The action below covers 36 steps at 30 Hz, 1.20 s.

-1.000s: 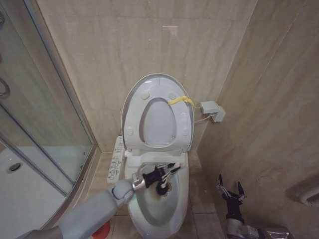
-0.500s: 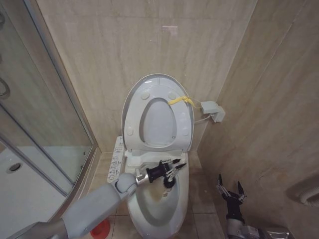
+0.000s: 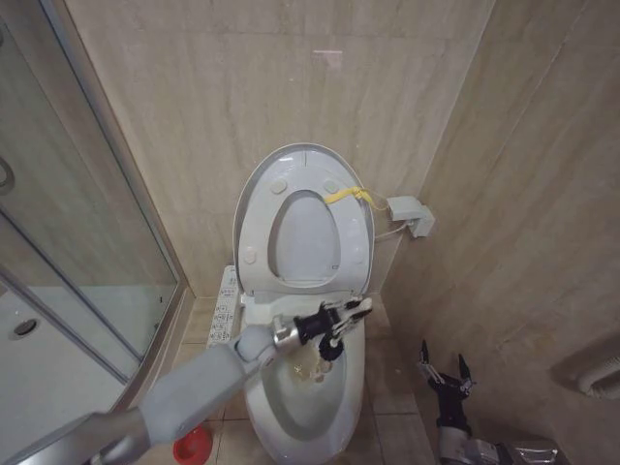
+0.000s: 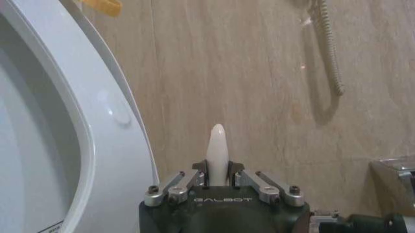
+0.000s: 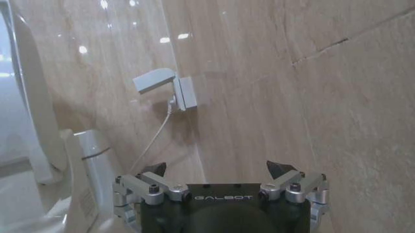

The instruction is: Open the toilet lid, clean the toilet bowl with a toilet brush, close the toilet lid, and flush.

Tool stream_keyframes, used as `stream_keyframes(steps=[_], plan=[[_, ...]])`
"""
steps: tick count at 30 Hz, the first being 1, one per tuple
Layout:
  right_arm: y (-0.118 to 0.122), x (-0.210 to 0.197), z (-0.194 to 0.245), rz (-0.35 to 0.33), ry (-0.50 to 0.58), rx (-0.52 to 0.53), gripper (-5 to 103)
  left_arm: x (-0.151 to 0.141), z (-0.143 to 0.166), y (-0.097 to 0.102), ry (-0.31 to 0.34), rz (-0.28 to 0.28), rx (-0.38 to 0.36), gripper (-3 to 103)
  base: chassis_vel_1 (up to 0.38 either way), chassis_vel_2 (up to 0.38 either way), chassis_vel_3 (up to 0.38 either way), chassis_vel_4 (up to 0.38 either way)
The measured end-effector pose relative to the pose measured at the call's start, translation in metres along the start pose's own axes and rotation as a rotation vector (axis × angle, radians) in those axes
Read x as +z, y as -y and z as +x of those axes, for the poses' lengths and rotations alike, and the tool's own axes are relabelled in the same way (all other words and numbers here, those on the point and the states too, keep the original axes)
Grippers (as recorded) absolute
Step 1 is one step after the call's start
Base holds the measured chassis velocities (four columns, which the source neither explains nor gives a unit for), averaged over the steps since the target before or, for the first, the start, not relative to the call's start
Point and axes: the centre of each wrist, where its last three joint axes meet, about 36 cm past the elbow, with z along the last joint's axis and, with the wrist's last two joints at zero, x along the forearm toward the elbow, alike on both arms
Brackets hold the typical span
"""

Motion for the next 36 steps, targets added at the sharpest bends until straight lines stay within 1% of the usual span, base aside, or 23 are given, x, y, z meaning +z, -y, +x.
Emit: stream_keyframes(steps=[1,2,3,5,7,9,11,12,13,15,16,17,19,20,21,23,25,29,31,32,33,34,36], plan=[[0.000,0.001,0.000,-0.002,-0.001,0.007,100,0.007,0.009,0.000,-0.027,0.005,0.001,20,0.000,0.000,0.000,0.000],[0.000,0.003,0.000,-0.004,-0.004,0.012,100,0.016,0.024,0.002,-0.064,0.013,-0.004,20,0.000,0.000,0.000,0.000],[0.000,0.003,0.000,-0.004,-0.004,0.012,100,0.016,0.024,0.002,-0.064,0.013,-0.004,20,0.000,0.000,0.000,0.000],[0.000,0.004,0.001,-0.007,-0.008,0.018,100,0.028,0.046,0.009,-0.114,0.039,-0.011,20,0.000,0.000,0.000,0.000],[0.000,0.004,0.001,-0.010,-0.008,0.020,100,0.032,0.055,0.015,-0.136,0.061,-0.009,20,0.000,0.000,0.000,0.000],[0.001,0.004,0.001,-0.011,-0.008,0.020,100,0.031,0.053,0.018,-0.141,0.067,0.005,20,0.000,0.000,0.000,0.000],[0.002,0.002,0.001,-0.010,-0.004,0.021,100,0.020,0.038,0.016,-0.123,0.063,0.038,20,0.000,0.000,0.000,0.000],[0.002,0.002,0.001,-0.010,-0.004,0.021,100,0.020,0.038,0.016,-0.123,0.063,0.038,20,0.000,0.000,0.000,0.000],[0.003,0.001,0.002,-0.010,-0.003,0.022,100,0.012,0.028,0.012,-0.106,0.056,0.059,20,0.000,0.000,0.000,0.000],[0.004,-0.001,0.003,-0.011,-0.001,0.023,100,0.006,0.019,0.006,-0.104,0.039,0.094,20,0.000,0.000,0.000,0.000],[0.004,-0.003,0.003,-0.011,0.001,0.023,100,0.007,0.021,0.001,-0.123,0.028,0.107,20,0.000,0.000,0.000,0.000],[0.004,-0.003,0.003,-0.011,0.001,0.023,100,0.007,0.021,0.001,-0.123,0.028,0.107,20,0.000,0.000,0.000,0.000],[0.006,-0.005,0.003,-0.013,0.006,0.023,100,0.017,0.043,-0.007,-0.192,0.019,0.113,20,0.000,0.000,0.000,0.000],[0.006,-0.005,0.003,-0.013,0.006,0.023,100,0.017,0.043,-0.007,-0.192,0.019,0.113,20,0.000,0.000,0.000,0.000],[0.007,-0.007,0.003,-0.013,0.009,0.021,100,0.021,0.058,-0.010,-0.231,0.017,0.113,20,0.000,0.000,0.000,0.000],[0.008,-0.009,0.002,-0.014,0.014,0.020,100,0.019,0.068,-0.014,-0.258,0.015,0.117,20,0.000,0.000,0.000,0.000],[0.009,-0.010,0.002,-0.015,0.014,0.021,100,0.015,0.067,-0.016,-0.256,0.013,0.121,20,0.000,0.000,0.000,0.000],[0.009,-0.010,0.003,-0.017,0.014,0.020,100,-0.004,0.042,-0.021,-0.185,-0.004,0.144,20,0.000,0.000,0.000,0.000],[0.009,-0.009,0.003,-0.017,0.014,0.020,100,-0.005,0.041,-0.021,-0.177,-0.007,0.147,20,0.000,0.000,0.000,0.000],[0.009,-0.009,0.004,-0.017,0.014,0.020,100,-0.004,0.043,-0.020,-0.178,-0.007,0.147,20,0.000,0.000,0.000,0.000],[0.009,-0.009,0.003,-0.018,0.014,0.020,100,0.003,0.052,-0.018,-0.196,-0.003,0.147,20,0.000,0.000,0.000,0.000],[0.009,-0.009,0.003,-0.018,0.014,0.020,100,0.003,0.052,-0.018,-0.196,-0.003,0.147,20,0.000,0.000,0.000,0.000],[0.009,-0.008,0.003,-0.018,0.015,0.020,100,0.017,0.075,-0.010,-0.245,0.016,0.142,20,0.000,0.000,0.000,0.000]])
